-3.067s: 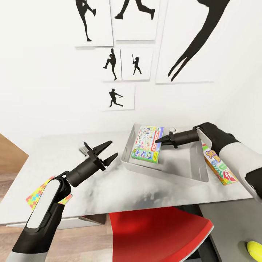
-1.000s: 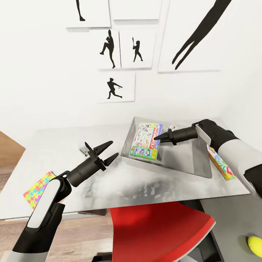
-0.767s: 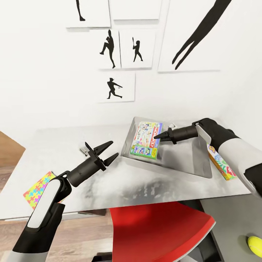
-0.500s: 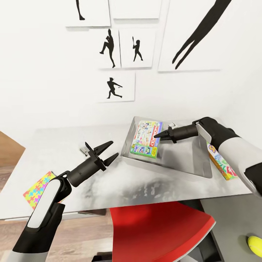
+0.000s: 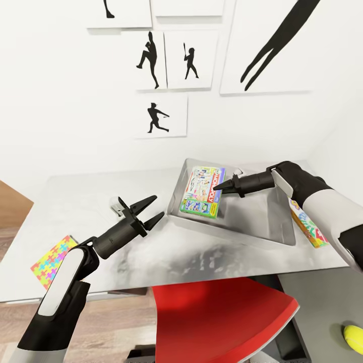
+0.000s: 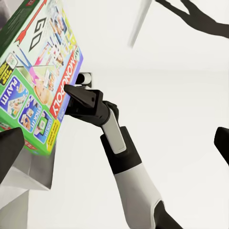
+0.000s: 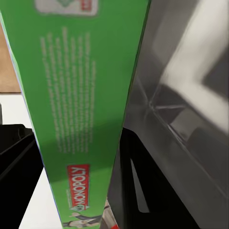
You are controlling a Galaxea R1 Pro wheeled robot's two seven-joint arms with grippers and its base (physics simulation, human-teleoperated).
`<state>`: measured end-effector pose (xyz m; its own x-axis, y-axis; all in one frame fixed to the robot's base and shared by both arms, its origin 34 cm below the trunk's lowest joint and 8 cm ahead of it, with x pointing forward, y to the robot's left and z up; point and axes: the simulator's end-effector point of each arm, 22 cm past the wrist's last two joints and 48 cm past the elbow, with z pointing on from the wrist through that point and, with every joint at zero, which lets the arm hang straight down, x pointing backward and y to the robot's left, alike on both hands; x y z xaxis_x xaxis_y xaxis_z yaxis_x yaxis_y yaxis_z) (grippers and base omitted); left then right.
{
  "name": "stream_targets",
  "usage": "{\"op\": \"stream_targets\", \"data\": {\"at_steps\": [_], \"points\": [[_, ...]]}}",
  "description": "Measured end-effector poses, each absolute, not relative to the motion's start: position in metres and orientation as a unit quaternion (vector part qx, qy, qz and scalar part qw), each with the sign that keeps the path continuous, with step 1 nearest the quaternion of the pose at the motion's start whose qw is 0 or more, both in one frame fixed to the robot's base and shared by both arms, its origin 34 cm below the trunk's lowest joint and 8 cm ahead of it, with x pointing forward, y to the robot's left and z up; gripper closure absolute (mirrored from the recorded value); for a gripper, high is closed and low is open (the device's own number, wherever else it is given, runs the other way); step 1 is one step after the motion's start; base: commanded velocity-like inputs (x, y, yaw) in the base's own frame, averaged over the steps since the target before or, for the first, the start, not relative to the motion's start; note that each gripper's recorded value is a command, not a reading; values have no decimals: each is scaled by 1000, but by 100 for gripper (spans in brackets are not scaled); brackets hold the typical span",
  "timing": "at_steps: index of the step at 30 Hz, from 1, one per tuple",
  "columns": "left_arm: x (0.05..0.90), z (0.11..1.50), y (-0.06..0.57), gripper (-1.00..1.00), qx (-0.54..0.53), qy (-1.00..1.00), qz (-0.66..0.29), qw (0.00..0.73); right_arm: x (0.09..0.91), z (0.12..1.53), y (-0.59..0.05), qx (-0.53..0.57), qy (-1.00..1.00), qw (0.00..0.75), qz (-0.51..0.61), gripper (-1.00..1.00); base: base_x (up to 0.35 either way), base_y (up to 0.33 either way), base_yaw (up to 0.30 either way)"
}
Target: Put all the toys in the child's room - the three board games (two on the bed and one on the table), the two jigsaw puzzles on the table, and the tennis ball on the table - inside the toy box on the table in the child's room.
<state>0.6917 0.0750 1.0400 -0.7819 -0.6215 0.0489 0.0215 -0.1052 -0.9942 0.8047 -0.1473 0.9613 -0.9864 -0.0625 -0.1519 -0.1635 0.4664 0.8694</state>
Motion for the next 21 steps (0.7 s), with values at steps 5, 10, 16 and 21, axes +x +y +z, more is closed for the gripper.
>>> {"op": "stream_targets", "data": {"at_steps": [5, 10, 16, 21], "points": [[692, 1035, 75, -100, -241, 630, -703, 226, 804, 956, -147, -64, 855, 46, 512, 100, 0, 0, 0], [692, 1031, 75, -100, -244, 631, -702, 223, 804, 951, -147, -62, 855, 43, 512, 100, 0, 0, 0], [693, 1025, 75, -100, -248, 632, -701, 221, 804, 945, -147, -60, 855, 39, 513, 100, 0, 0, 0], [693, 1023, 75, -100, -249, 632, -700, 220, 804, 942, -148, -59, 855, 38, 513, 100, 0, 0, 0]]}}
